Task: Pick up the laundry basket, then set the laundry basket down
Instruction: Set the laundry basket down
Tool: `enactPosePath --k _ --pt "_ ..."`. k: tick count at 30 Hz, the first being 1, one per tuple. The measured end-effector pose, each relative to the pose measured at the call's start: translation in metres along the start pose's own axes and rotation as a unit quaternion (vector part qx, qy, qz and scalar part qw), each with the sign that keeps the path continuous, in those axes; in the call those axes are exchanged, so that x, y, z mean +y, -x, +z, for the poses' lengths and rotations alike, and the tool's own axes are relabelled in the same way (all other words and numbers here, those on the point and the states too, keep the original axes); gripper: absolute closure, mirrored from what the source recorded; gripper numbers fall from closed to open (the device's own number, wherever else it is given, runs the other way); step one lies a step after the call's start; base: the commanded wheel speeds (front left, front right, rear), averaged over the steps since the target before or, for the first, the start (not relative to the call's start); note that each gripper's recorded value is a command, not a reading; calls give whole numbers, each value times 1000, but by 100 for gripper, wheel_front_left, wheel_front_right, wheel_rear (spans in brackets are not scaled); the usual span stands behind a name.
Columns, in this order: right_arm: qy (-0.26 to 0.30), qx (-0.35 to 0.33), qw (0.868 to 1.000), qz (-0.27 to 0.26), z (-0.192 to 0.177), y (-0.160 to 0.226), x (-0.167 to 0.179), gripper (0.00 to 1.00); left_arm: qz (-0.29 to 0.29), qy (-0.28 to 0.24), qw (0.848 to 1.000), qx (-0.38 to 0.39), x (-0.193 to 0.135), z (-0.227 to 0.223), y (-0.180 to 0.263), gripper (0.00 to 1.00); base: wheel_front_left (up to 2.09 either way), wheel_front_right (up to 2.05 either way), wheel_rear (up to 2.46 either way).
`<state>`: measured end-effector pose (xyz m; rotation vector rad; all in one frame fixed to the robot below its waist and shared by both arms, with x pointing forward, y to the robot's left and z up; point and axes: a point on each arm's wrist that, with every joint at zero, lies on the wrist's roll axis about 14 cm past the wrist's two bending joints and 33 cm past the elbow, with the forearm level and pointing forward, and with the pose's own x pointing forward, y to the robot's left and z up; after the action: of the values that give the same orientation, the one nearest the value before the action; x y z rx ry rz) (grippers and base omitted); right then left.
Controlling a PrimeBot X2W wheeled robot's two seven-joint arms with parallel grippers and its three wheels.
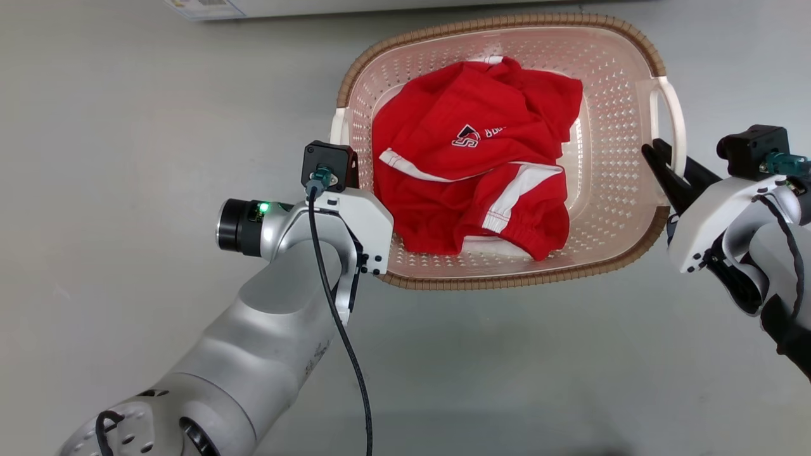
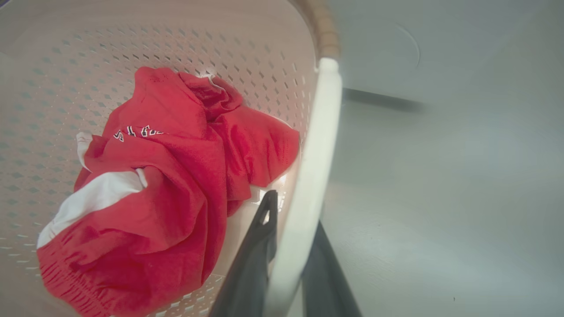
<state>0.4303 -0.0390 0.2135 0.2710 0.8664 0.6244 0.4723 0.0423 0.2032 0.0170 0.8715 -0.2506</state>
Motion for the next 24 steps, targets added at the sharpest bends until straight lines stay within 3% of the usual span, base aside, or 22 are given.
enactPosePath --k 24 --pt "2 -20 1000 -8 -19 -24 -26 100 9 -2 1000 -14 8 -13 -36 100 0 0 0"
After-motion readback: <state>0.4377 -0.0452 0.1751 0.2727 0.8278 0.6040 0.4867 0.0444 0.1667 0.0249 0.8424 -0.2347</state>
